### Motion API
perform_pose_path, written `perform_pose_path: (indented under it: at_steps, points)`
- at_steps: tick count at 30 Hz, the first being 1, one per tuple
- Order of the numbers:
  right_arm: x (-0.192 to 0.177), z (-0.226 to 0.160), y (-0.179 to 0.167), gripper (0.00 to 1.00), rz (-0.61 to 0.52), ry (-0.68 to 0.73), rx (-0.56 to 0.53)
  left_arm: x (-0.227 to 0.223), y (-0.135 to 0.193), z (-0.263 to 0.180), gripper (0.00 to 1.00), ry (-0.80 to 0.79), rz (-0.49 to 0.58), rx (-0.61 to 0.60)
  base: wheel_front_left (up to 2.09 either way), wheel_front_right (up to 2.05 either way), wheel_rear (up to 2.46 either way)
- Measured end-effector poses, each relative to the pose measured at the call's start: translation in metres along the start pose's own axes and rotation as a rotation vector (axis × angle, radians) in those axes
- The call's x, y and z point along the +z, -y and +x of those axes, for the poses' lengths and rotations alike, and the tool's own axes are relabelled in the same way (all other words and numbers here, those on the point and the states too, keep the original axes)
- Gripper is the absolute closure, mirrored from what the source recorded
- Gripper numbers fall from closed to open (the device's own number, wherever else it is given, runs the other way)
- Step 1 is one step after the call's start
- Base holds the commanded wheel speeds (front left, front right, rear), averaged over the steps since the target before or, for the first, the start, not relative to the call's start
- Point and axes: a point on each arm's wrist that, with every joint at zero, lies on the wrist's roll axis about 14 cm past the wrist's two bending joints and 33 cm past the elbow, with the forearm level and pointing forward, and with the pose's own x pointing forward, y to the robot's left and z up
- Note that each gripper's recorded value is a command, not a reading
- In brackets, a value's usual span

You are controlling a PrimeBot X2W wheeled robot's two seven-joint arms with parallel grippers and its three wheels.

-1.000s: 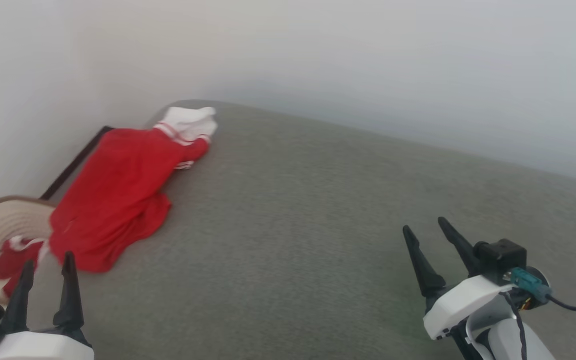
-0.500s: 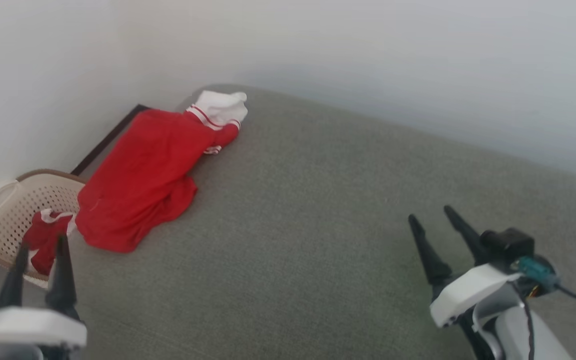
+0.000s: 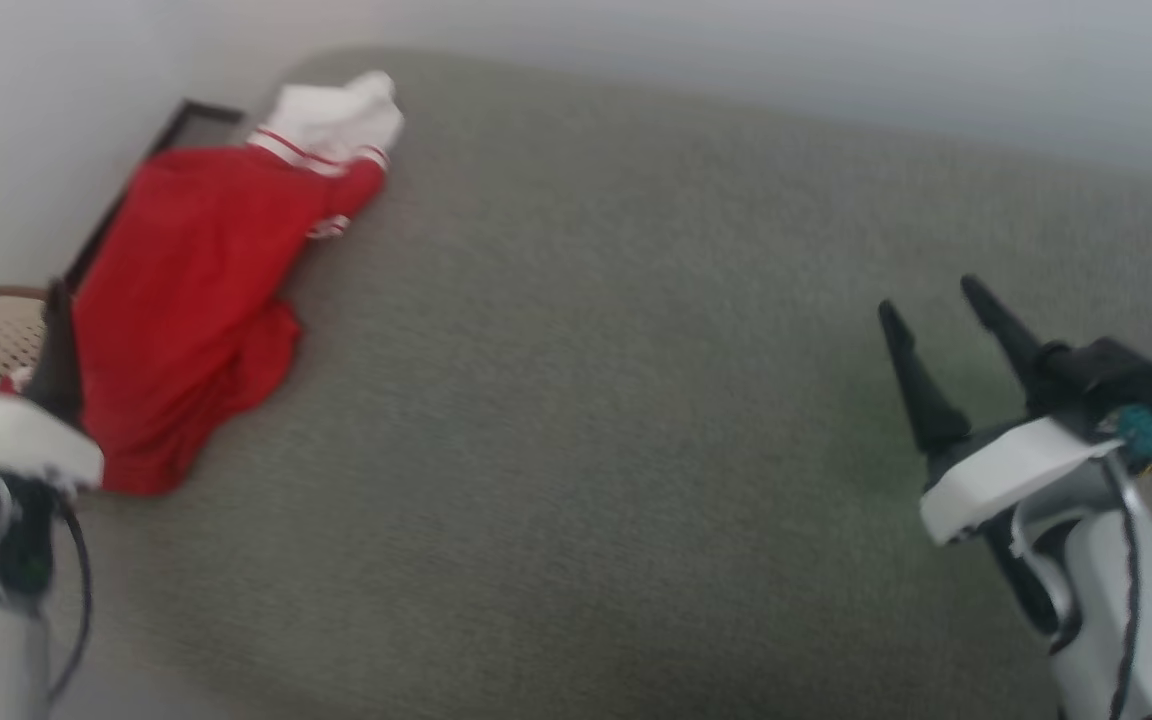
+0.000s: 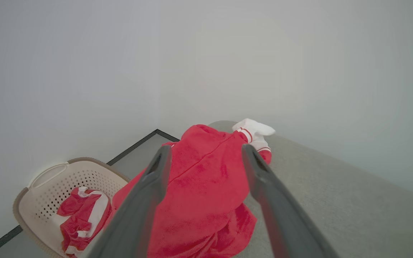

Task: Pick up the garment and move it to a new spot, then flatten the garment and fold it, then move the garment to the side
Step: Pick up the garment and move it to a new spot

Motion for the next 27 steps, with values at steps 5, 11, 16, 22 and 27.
perform_pose_path:
  at_steps: [5,11,16,22,27]
  points:
    - [-0.017,0.005,0.029,0.0,-0.02,-0.04,-0.04,-0.035,0.009,0.045,0.0,-0.153,0.019,0.028,0.0,0.0,0.0]
    - [-0.044,0.007,0.052,0.0,-0.031,-0.105,-0.067,-0.09,0.011,0.078,0.0,-0.359,0.022,0.104,0.0,0.0,0.0]
    - [-0.063,0.008,0.065,0.0,-0.036,-0.154,-0.078,-0.139,0.012,0.084,0.0,-0.545,0.006,0.165,0.0,0.0,0.0]
    - [-0.077,0.012,0.068,0.0,-0.037,-0.19,-0.07,-0.177,0.014,0.076,0.0,-0.727,0.005,0.202,0.0,0.0,0.0]
    - [-0.08,0.015,0.066,0.0,-0.033,-0.198,-0.061,-0.182,0.014,0.075,0.0,-0.76,0.008,0.21,0.0,0.0,0.0]
